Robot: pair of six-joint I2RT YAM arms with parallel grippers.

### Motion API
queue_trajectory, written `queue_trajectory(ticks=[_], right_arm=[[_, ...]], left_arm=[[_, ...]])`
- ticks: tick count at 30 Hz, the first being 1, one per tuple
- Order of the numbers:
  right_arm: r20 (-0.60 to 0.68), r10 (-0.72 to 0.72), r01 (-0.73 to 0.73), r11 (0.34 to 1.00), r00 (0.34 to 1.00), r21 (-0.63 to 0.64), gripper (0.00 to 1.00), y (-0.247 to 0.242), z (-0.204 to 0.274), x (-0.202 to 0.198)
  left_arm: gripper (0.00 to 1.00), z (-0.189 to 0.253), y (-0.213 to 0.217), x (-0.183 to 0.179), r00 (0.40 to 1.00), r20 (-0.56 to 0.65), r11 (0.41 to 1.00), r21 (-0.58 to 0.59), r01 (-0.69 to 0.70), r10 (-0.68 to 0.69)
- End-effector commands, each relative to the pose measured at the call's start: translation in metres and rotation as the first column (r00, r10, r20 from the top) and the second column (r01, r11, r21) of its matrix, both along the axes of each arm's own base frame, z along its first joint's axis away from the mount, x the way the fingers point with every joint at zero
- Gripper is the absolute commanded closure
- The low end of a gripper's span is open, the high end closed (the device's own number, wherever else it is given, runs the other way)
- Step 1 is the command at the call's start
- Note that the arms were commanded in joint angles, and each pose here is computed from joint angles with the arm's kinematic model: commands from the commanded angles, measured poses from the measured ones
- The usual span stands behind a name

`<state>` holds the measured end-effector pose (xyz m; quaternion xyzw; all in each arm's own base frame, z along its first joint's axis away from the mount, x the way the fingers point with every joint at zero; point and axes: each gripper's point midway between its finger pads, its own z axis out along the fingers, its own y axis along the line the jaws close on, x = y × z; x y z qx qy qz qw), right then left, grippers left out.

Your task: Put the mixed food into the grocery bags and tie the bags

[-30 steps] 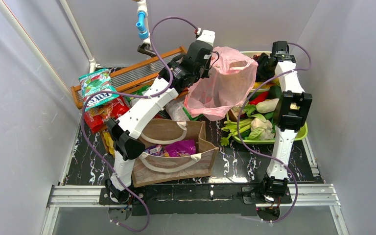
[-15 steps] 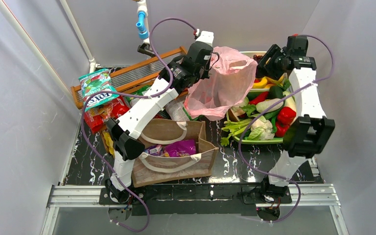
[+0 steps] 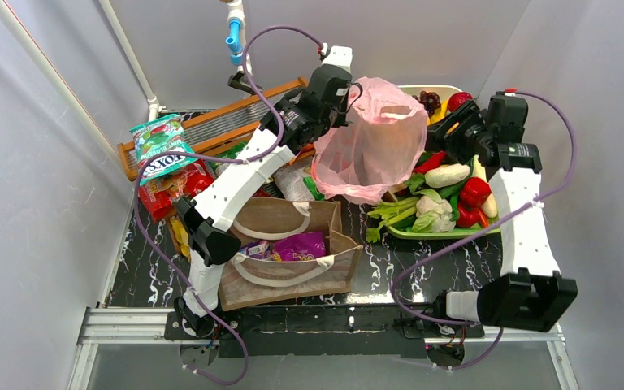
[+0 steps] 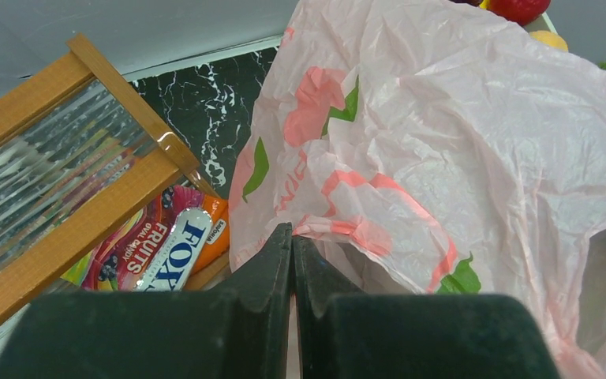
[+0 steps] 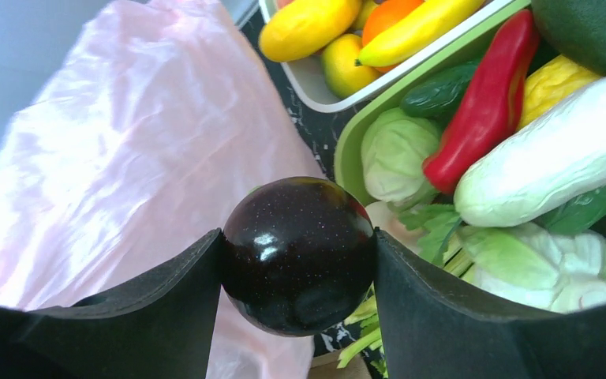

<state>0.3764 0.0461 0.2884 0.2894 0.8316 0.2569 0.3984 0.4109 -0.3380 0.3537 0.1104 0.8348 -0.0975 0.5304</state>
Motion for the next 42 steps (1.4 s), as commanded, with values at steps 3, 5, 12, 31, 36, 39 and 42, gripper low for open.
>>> queue_trajectory(ticks=[3, 5, 12, 31, 36, 39, 42], right_arm=[[0.144, -0.023, 0.02, 1.0, 0.989, 0.02, 0.68, 0.011, 0.051, -0.029], [0.149, -0.034, 0.033, 0.999, 0.988, 0.011, 0.71, 0.011, 0.056, -0.039], [0.237, 0.035, -0.031, 0.999, 0.971, -0.021, 0.78, 0.033, 0.081, -0.081], [0.423, 0.339, -0.364, 0.931, 0.84, -0.024, 0.84, 0.092, 0.115, -0.108], [0.412, 0.362, -0.389, 0.921, 0.836, -0.019, 0.84, 0.099, 0.109, -0.092], [0.399, 0.382, -0.413, 0.91, 0.833, -0.009, 0.84, 0.106, 0.105, -0.083], [0.375, 0.409, -0.442, 0.897, 0.832, 0.003, 0.83, 0.114, 0.1, -0.076]], left_arm=[[1.0, 0.013, 0.009, -0.008, 1.0, -0.007, 0.999, -0.032, -0.006, 0.006], [1.0, 0.013, 0.009, -0.008, 1.0, -0.007, 1.0, -0.028, -0.006, 0.006], [1.0, 0.004, 0.019, -0.007, 0.999, -0.017, 1.0, 0.002, -0.028, 0.028], [1.0, 0.014, 0.0, -0.007, 1.0, -0.028, 0.995, -0.103, 0.002, -0.005], [1.0, 0.006, 0.002, -0.011, 0.999, -0.054, 0.993, -0.119, -0.012, 0.005], [1.0, 0.002, 0.002, -0.012, 0.998, -0.058, 0.992, -0.125, -0.015, 0.008], [1.0, 0.001, 0.002, -0.012, 0.998, -0.063, 0.992, -0.127, -0.018, 0.01]])
